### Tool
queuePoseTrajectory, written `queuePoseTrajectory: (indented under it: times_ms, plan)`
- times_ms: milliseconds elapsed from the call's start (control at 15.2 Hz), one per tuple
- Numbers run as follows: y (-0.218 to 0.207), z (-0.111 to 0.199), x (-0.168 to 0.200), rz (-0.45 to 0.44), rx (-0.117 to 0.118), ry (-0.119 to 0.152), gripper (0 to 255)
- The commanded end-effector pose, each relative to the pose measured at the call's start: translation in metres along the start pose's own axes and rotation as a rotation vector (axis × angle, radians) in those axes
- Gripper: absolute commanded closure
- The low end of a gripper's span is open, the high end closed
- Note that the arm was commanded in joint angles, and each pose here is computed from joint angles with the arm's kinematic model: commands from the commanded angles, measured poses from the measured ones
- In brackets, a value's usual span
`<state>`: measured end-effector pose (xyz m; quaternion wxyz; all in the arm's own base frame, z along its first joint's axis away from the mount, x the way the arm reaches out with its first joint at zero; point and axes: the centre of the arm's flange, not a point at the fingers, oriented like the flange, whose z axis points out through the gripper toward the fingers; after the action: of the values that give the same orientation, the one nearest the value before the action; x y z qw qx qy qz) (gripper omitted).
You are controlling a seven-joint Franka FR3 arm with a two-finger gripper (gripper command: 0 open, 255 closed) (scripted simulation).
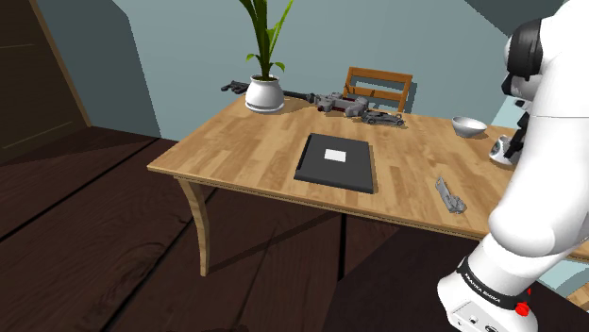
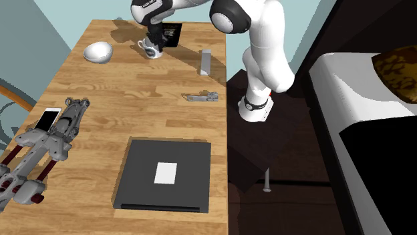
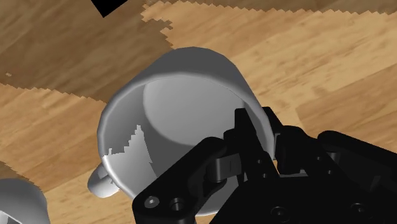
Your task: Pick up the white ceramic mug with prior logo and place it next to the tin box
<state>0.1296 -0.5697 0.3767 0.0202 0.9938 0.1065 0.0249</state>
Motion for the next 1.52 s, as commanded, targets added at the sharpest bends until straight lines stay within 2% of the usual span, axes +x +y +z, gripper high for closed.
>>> queuePoseTrajectory:
  times_ms: [0, 264, 726, 792, 1122, 1386, 1452]
  plan:
    - [0.0, 0.01, -0.001, 0.0, 0.0, 0.0, 255]
    - [-0.001, 0.03, -0.002, 0.0, 0.0, 0.0, 255]
    - [-0.001, 0.03, -0.002, 0.0, 0.0, 0.0, 255]
    - [-0.001, 0.03, -0.002, 0.0, 0.0, 0.0, 0]
    - [-0.001, 0.03, -0.002, 0.0, 0.0, 0.0, 0]
    - [-0.001, -0.02, -0.002, 0.0, 0.0, 0.0, 0]
    - [-0.001, -0.02, -0.002, 0.0, 0.0, 0.0, 0]
